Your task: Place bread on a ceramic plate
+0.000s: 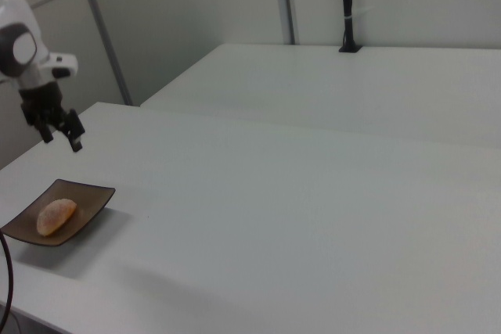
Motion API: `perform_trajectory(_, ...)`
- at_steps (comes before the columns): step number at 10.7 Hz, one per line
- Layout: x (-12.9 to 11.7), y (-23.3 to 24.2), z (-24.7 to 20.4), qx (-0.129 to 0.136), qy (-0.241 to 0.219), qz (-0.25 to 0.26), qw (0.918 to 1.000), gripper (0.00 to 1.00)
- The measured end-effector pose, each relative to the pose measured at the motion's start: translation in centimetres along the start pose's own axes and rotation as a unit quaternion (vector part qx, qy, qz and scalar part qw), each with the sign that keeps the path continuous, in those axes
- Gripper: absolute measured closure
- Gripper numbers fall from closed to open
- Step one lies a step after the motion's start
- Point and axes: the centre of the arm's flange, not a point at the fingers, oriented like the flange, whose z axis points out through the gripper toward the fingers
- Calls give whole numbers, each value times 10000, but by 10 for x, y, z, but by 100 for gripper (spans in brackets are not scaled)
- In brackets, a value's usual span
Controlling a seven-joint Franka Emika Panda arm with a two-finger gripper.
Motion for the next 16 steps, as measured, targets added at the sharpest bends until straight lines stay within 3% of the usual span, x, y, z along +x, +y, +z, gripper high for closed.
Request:
perform_trajectory(5,21,104,-118,87,352,961,9947,0)
perform_trajectory(8,26,172,-134,21,349,1376,9899,0)
perform_trajectory(10,33,220,-134,-38,342,1139,9929,0)
perform_trajectory(13,38,264,-133,-112,316,183,9993,0)
perform_trajectory(16,44,285,-123,-146,248,-495,9984,0)
